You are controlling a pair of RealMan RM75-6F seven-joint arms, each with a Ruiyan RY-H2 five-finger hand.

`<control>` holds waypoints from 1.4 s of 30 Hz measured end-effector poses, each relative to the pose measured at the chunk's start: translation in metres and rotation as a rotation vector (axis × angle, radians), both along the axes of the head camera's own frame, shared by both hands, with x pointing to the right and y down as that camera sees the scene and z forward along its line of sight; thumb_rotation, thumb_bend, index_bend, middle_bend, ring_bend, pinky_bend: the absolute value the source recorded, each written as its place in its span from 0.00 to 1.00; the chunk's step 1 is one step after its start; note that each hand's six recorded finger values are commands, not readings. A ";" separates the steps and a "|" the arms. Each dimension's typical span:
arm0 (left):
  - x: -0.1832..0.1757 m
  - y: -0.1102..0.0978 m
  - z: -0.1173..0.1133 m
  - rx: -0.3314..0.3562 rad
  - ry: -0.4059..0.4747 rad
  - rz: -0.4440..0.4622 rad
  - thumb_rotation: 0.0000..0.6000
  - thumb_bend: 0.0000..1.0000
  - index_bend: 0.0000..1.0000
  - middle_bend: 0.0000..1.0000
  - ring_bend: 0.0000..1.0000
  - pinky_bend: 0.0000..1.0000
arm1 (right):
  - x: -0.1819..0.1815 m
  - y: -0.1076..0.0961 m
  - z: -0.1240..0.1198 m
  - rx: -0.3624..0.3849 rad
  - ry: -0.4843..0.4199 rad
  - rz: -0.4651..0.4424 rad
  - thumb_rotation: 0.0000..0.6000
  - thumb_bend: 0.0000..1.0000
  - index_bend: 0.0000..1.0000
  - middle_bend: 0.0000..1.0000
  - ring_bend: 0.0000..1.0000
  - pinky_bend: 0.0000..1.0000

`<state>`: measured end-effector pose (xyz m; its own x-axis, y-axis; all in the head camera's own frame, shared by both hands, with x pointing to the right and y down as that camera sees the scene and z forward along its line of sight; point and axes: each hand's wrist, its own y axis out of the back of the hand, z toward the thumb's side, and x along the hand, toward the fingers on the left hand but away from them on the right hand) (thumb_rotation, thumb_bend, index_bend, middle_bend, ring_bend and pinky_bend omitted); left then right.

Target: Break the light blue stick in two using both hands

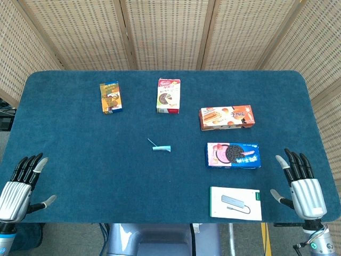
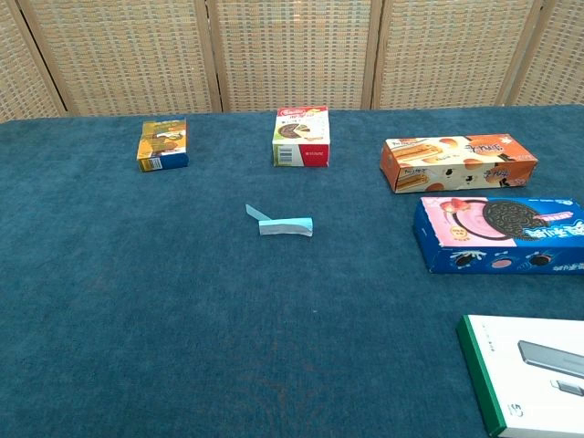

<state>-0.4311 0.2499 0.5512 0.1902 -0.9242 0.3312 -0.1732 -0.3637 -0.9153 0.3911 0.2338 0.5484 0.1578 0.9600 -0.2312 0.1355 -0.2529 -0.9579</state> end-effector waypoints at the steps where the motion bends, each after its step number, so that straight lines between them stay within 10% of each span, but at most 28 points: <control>1: 0.000 0.000 0.000 0.000 0.000 0.000 1.00 0.00 0.00 0.00 0.00 0.00 | 0.000 0.000 0.000 -0.001 0.001 -0.001 1.00 0.00 0.11 0.00 0.00 0.00; 20: 0.002 -0.008 0.009 -0.029 -0.001 -0.004 1.00 0.00 0.00 0.00 0.00 0.00 | -0.015 -0.007 0.017 -0.068 -0.011 -0.054 1.00 0.00 0.11 0.00 0.00 0.00; 42: 0.006 -0.020 0.023 -0.029 -0.036 -0.031 1.00 0.00 0.00 0.00 0.00 0.00 | -0.161 -0.129 0.042 -0.201 -0.065 -0.220 1.00 0.10 0.33 0.00 0.00 0.00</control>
